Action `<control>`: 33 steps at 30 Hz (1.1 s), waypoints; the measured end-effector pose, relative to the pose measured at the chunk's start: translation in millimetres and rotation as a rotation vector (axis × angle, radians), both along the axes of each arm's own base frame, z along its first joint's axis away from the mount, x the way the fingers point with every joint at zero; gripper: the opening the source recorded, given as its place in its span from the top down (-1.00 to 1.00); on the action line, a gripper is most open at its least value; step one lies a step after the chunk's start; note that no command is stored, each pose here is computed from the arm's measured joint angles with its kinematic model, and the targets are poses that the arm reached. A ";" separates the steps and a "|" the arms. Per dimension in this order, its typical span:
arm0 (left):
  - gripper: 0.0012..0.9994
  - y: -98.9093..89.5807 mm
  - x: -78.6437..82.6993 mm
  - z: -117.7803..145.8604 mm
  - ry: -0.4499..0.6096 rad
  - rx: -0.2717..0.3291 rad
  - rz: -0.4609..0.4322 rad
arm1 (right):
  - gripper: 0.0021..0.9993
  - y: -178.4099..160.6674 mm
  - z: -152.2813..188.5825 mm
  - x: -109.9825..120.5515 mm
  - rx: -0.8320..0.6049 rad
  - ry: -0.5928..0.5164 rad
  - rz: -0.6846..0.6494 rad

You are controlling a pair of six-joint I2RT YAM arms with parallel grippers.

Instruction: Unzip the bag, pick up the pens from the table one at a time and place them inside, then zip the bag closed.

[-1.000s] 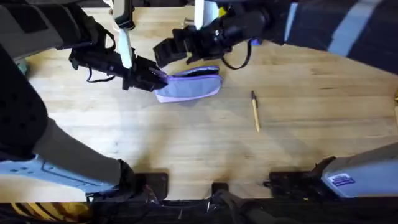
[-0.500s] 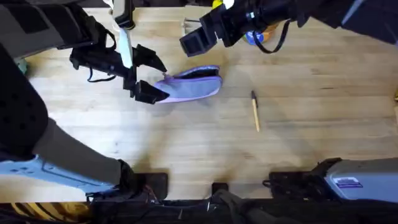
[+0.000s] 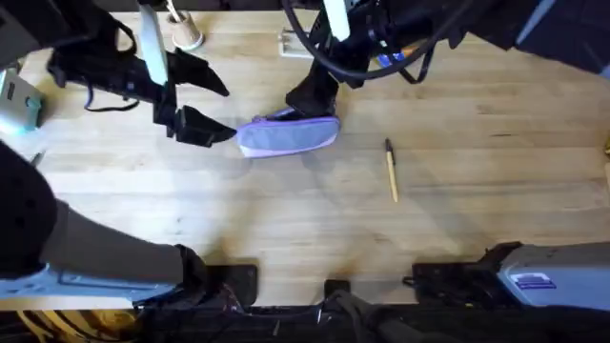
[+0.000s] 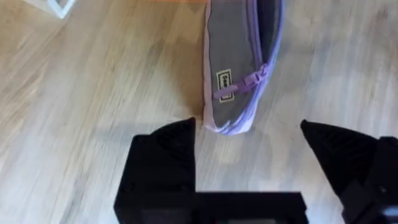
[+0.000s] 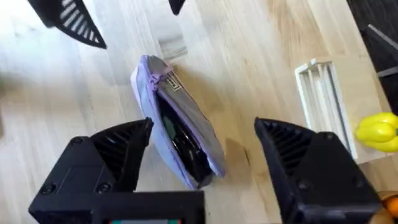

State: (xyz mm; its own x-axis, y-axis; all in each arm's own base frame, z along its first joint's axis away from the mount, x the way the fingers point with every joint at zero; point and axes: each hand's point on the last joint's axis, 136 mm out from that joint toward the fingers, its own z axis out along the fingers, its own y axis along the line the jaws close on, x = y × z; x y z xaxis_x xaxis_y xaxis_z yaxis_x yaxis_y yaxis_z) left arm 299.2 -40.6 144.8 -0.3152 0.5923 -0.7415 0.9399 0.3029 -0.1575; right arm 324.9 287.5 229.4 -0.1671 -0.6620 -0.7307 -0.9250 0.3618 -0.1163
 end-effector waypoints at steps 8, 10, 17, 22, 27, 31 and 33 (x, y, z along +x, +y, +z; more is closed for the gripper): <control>-0.99 20.1 -22.4 48.4 -0.082 0.168 0.026 | -1.00 -2.0 1.1 3.6 -0.039 -0.085 0.068; -0.99 20.8 -25.8 53.1 -0.100 0.189 0.026 | -1.00 -2.8 0.3 3.3 -0.046 -0.090 0.076; -0.99 22.0 -31.6 60.6 -0.129 0.224 0.028 | -0.45 -1.2 3.9 6.7 -0.045 -0.126 0.091; -0.99 21.7 -33.7 60.1 -0.118 0.223 0.027 | 0.86 -1.4 2.3 4.3 -0.047 -0.116 0.098; -0.99 21.6 -34.2 60.1 -0.116 0.223 0.027 | 0.93 -7.4 -9.8 -5.9 -0.089 -0.069 0.122; -0.99 21.6 -34.1 60.1 -0.116 0.223 0.027 | 0.93 -3.2 -23.8 -7.0 -0.099 -0.039 0.157; -0.99 21.6 -34.1 60.1 -0.116 0.223 0.027 | 0.93 2.3 -35.6 -7.6 -0.092 -0.007 0.183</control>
State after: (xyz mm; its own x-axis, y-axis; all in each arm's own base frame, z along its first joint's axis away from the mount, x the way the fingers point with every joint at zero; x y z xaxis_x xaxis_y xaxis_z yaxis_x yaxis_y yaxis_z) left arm 265.1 -19.0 204.9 -0.2533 0.7380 -0.6254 0.9390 0.3429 0.0243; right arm 317.3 289.8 193.8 -0.0333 -0.7451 -0.6661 -0.9734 0.1753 -0.1474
